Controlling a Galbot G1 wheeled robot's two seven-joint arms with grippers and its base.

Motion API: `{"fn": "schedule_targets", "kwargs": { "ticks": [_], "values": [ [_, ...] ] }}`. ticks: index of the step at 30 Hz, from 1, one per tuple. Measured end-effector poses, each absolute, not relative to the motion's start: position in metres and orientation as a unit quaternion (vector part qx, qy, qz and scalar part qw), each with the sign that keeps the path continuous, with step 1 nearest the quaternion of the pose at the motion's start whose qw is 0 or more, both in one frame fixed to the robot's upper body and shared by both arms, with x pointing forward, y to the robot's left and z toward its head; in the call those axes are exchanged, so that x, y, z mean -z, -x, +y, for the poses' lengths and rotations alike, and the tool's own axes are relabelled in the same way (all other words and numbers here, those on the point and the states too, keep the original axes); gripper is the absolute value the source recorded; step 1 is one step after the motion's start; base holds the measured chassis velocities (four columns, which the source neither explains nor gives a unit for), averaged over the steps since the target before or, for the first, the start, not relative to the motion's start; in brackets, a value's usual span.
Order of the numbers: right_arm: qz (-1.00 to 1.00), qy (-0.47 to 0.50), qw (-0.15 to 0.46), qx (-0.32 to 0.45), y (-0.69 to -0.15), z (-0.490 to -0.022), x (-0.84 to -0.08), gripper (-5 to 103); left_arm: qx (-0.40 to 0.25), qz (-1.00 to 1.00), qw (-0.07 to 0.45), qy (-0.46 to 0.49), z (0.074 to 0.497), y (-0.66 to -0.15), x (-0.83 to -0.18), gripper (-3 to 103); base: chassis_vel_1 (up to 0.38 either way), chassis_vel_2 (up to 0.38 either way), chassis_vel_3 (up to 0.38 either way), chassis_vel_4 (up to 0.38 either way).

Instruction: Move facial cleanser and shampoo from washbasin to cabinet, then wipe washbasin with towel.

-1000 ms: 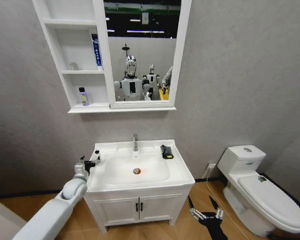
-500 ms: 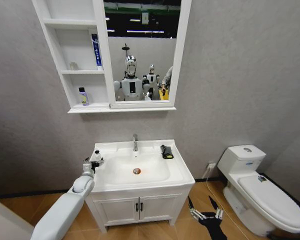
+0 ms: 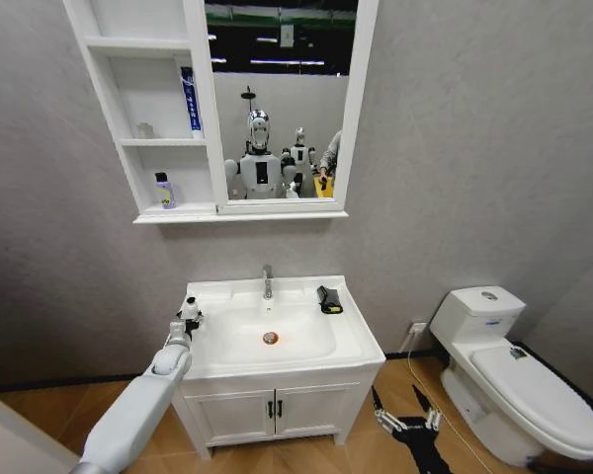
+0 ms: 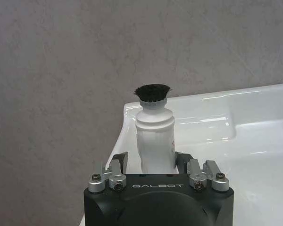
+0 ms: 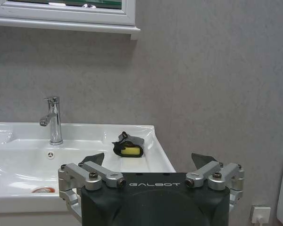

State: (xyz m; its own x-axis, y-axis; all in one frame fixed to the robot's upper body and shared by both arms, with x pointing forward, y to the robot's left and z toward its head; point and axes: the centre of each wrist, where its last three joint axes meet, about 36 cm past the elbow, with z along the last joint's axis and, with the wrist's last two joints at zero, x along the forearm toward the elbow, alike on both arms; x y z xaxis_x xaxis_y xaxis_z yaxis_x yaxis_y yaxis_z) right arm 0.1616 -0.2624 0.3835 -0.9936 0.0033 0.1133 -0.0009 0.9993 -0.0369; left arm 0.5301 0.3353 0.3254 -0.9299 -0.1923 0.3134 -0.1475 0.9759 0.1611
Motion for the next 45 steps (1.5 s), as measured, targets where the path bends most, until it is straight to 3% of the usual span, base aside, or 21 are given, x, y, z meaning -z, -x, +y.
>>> {"fn": "schedule_targets", "kwargs": {
  "ticks": [6,11,17,24,31,36,45],
  "values": [
    [-0.998,0.0,0.058,-0.02,-0.161,-0.262,-0.384,100,0.067,-0.981,0.16,-0.083,0.334,-0.528,-0.331,32,0.0,0.0,0.0,0.0],
    [-0.998,-0.002,0.058,-0.019,-0.161,-0.26,-0.384,100,0.07,-0.984,0.149,-0.074,0.33,-0.523,-0.339,31,0.0,0.0,0.0,0.0],
    [-0.998,0.0,0.056,-0.018,-0.162,-0.26,-0.383,100,0.1,-0.988,0.102,-0.057,0.334,-0.51,-0.394,31,0.0,0.0,0.0,0.0],
    [-0.998,-0.005,0.057,-0.014,-0.16,-0.255,-0.378,100,0.087,-0.995,0.035,-0.016,0.329,-0.489,-0.542,31,0.0,0.0,0.0,0.0],
    [-0.999,-0.014,0.05,-0.014,-0.161,-0.255,-0.379,100,0.067,-0.995,0.065,0.021,0.317,-0.477,-0.665,31,0.0,0.0,0.0,0.0],
    [-0.998,-0.016,0.051,-0.015,-0.157,-0.257,-0.376,100,0.05,-0.995,0.084,0.021,0.319,-0.507,-0.744,31,0.0,0.0,0.0,0.0],
    [-0.999,-0.015,0.049,-0.013,-0.151,-0.259,-0.374,100,0.025,-0.991,0.132,-0.016,0.314,-0.578,-0.786,31,0.0,0.0,0.0,0.0]
  ]
}}
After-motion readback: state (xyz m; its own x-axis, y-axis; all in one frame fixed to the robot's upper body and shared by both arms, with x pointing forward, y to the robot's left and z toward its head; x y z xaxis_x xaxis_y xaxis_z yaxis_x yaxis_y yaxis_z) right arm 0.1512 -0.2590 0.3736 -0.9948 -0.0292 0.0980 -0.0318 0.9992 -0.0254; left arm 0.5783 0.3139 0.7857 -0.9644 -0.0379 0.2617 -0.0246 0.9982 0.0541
